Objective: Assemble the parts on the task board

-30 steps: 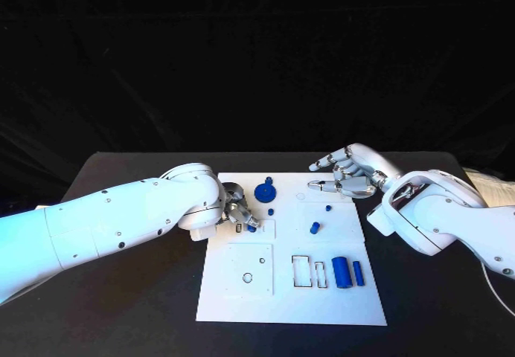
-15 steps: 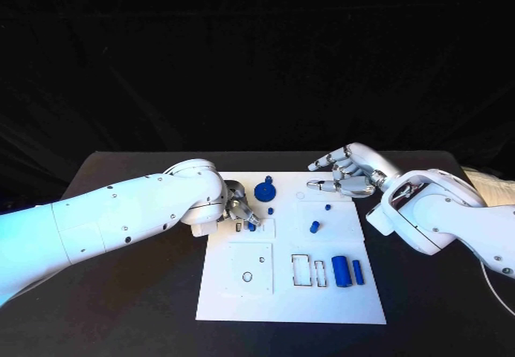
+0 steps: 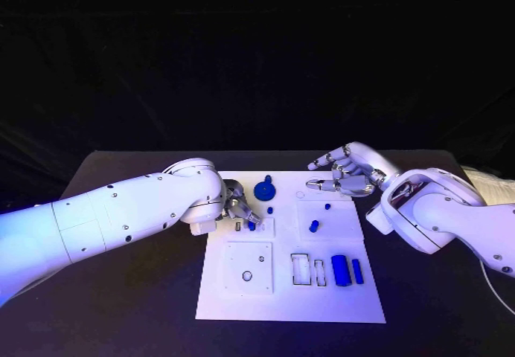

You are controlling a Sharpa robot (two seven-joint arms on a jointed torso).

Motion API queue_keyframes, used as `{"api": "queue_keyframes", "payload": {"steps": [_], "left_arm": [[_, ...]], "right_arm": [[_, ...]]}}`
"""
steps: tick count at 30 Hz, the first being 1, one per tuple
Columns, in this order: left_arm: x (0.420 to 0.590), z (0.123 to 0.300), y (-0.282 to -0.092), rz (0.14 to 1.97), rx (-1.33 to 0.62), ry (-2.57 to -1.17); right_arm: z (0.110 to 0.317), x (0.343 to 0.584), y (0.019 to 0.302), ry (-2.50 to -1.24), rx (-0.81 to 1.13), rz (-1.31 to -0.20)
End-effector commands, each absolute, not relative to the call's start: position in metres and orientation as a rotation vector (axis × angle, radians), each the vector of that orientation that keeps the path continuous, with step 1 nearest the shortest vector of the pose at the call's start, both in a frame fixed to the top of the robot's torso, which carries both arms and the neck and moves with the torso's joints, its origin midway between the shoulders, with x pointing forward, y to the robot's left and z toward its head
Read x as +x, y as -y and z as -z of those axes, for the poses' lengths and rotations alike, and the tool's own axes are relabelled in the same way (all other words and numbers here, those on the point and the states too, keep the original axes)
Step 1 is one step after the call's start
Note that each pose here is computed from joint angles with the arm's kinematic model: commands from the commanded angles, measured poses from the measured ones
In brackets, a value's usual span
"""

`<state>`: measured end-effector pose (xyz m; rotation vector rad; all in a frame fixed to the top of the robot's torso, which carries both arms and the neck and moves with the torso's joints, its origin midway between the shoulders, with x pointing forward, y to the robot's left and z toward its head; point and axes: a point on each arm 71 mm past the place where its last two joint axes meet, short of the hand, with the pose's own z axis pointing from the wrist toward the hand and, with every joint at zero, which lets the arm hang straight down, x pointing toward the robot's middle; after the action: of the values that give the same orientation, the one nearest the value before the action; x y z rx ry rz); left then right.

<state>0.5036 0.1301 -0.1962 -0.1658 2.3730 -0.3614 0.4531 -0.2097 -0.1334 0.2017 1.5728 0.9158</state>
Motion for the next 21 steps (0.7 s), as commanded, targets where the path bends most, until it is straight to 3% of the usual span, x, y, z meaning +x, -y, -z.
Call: {"api": "queue_keyframes", "payload": {"steps": [1, 21], "left_arm": [[0.4968, 0.2108, -0.1314, 0.278, -0.156, -2.430], [0.4942, 0.2021, -0.1409, 0.294, -0.187, -2.382]], "right_arm": [[0.1340, 0.4523, 0.2083, -1.582, 0.186, -0.918], [0.1343, 0.4530, 0.2098, -1.583, 0.190, -0.916]]}}
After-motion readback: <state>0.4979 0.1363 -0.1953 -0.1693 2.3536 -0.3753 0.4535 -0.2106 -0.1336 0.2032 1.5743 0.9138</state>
